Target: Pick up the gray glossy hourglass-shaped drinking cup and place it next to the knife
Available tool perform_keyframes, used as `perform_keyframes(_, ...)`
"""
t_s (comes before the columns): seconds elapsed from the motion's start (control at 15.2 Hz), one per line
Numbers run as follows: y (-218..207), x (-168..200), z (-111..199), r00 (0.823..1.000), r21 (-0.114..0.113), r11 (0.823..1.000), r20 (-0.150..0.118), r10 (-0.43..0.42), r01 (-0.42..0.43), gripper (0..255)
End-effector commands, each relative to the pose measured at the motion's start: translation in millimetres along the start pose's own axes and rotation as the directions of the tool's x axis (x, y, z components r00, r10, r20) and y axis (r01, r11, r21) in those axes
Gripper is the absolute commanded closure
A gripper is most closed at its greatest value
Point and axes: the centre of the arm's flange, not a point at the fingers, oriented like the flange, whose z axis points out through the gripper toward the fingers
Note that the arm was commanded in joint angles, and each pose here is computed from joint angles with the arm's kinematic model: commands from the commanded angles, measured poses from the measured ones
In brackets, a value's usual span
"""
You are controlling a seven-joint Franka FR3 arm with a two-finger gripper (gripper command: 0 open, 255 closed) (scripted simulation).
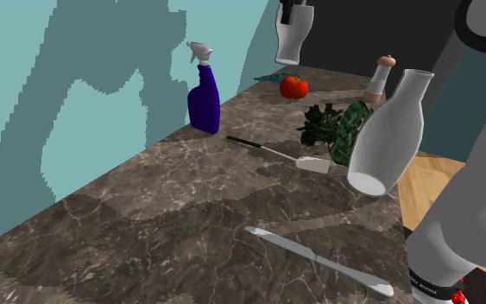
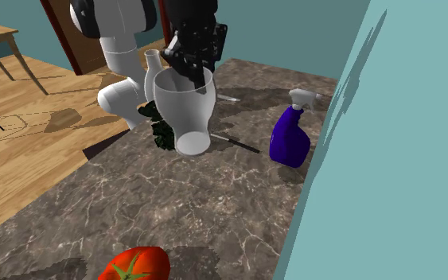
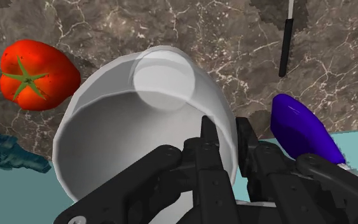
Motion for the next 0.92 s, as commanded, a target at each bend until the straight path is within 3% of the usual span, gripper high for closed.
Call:
perform_keyframes(0.0,-1,0,-11,1.0,0.0,1.0,0.0,-0.001,0.001,255)
perform_keyframes(0.26,-3,1,-30,1.0,0.0,1.0,0.0,-0.001,0.001,255)
perform_keyframes(0.86,-117,-31,-22,1.0,0.0,1.0,0.0,-0.001,0.001,255)
